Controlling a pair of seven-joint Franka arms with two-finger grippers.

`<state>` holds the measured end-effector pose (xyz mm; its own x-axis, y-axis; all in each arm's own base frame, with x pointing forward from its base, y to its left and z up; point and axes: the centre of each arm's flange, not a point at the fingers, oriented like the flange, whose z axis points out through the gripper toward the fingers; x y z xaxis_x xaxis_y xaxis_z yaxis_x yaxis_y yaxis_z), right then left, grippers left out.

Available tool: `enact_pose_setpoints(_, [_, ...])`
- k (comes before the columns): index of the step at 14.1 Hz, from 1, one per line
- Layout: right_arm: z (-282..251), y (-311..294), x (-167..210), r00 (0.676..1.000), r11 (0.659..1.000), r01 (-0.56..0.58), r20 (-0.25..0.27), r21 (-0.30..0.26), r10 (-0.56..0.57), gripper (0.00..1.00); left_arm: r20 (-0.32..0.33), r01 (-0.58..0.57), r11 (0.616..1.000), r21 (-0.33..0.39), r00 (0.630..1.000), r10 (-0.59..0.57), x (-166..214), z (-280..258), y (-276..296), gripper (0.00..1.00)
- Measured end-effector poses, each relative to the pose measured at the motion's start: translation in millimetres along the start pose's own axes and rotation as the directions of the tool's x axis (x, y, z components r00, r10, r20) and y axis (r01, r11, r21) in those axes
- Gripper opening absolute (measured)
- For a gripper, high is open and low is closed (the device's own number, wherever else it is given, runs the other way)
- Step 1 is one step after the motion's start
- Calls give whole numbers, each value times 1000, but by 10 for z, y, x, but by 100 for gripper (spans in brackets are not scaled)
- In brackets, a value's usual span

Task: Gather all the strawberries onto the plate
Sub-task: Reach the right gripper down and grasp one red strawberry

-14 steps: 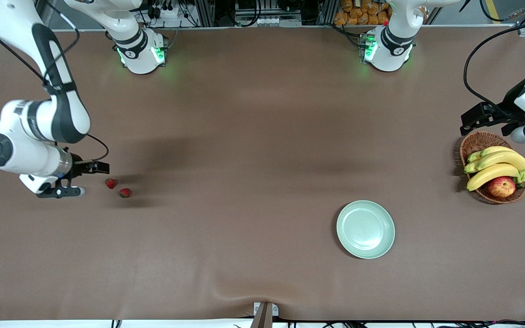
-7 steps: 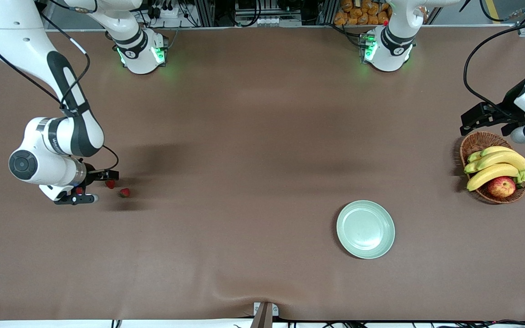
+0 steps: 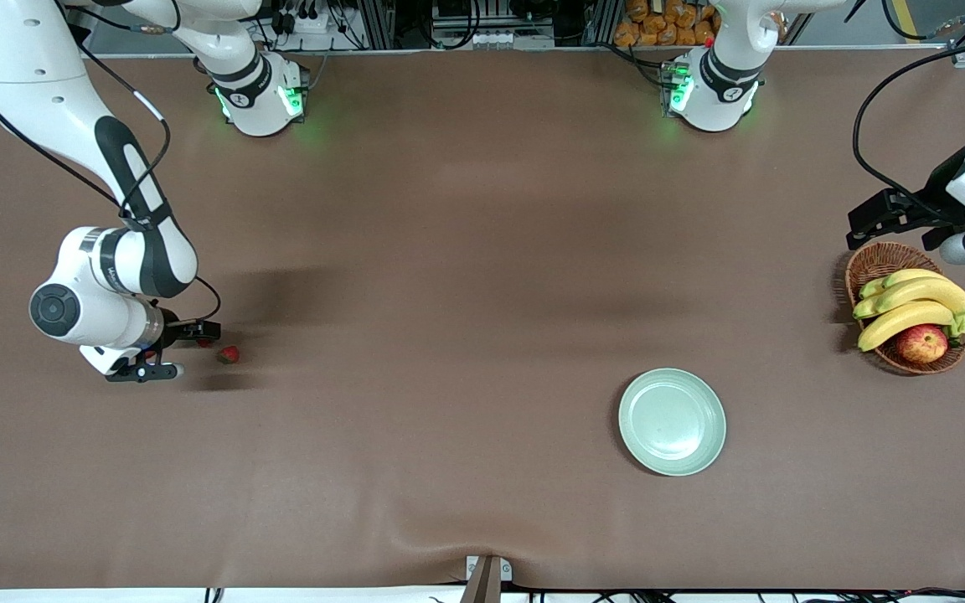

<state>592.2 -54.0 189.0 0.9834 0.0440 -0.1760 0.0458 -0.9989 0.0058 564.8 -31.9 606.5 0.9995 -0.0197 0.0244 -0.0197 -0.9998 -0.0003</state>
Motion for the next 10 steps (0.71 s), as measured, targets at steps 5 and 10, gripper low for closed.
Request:
enact_pose_setpoints(5, [82,3,-3,1000,1000,1,11,1,-1,100,4,2,1000,0,1000,-2,9,21,-11,100])
enact_pose_setpoints(10, [125,1,-6,1000,1000,2,18,1,-2,100,5,1,1000,0,1000,-1,12,26,-6,100])
